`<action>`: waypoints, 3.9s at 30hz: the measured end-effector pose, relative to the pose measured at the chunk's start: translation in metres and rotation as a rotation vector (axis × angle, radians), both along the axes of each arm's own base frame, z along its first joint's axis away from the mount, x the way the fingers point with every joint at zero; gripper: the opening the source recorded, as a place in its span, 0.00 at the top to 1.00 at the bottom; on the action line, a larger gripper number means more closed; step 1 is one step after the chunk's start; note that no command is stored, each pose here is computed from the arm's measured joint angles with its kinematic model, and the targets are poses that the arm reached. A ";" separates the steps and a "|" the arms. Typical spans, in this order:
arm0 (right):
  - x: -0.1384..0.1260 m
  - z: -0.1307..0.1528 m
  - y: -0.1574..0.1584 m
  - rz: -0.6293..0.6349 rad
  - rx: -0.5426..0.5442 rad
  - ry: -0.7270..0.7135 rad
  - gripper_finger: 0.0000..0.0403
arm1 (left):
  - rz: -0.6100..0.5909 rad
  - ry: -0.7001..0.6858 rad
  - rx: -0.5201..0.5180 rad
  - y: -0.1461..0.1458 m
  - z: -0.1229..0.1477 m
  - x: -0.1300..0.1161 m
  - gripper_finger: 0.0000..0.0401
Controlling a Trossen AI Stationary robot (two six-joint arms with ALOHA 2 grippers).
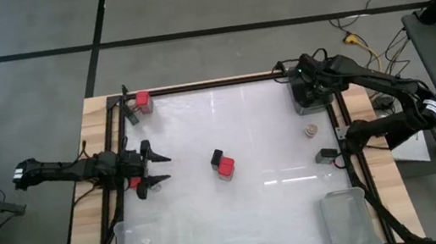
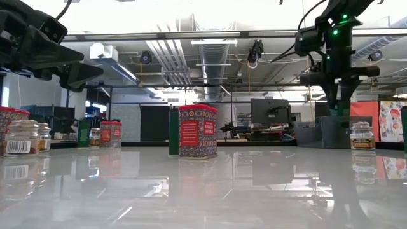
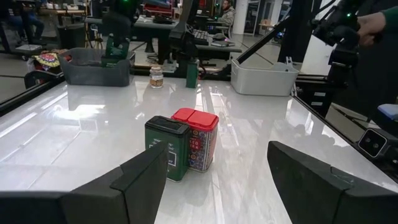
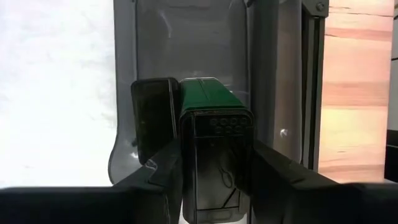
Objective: Sort spices by type
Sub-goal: Put the green seasoning can into the black bin
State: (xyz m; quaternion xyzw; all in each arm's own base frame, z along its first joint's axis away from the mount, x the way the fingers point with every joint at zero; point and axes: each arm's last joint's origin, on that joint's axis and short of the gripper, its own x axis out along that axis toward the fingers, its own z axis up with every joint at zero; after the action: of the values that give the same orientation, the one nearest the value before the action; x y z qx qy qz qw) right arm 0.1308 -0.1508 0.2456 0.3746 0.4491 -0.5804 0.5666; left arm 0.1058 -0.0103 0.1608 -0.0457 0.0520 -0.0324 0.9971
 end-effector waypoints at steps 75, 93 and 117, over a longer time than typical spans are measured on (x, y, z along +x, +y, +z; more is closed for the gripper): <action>0.003 -0.031 -0.025 -0.021 0.131 0.057 0.49 | 0.000 0.000 0.000 0.000 0.000 0.000 0.36; -0.014 0.000 -0.007 -0.061 -0.014 0.023 0.52 | 0.000 0.000 0.000 0.000 0.000 0.000 0.36; -0.022 -0.029 -0.001 -0.070 -0.023 0.123 0.89 | 0.000 0.000 0.000 0.000 0.000 0.000 0.36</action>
State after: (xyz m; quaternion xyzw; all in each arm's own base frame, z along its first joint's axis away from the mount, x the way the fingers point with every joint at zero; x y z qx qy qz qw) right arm 0.1085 -0.1515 0.2163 0.3472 0.4631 -0.6270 0.5213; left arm 0.1058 -0.0103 0.1608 -0.0457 0.0520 -0.0324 0.9971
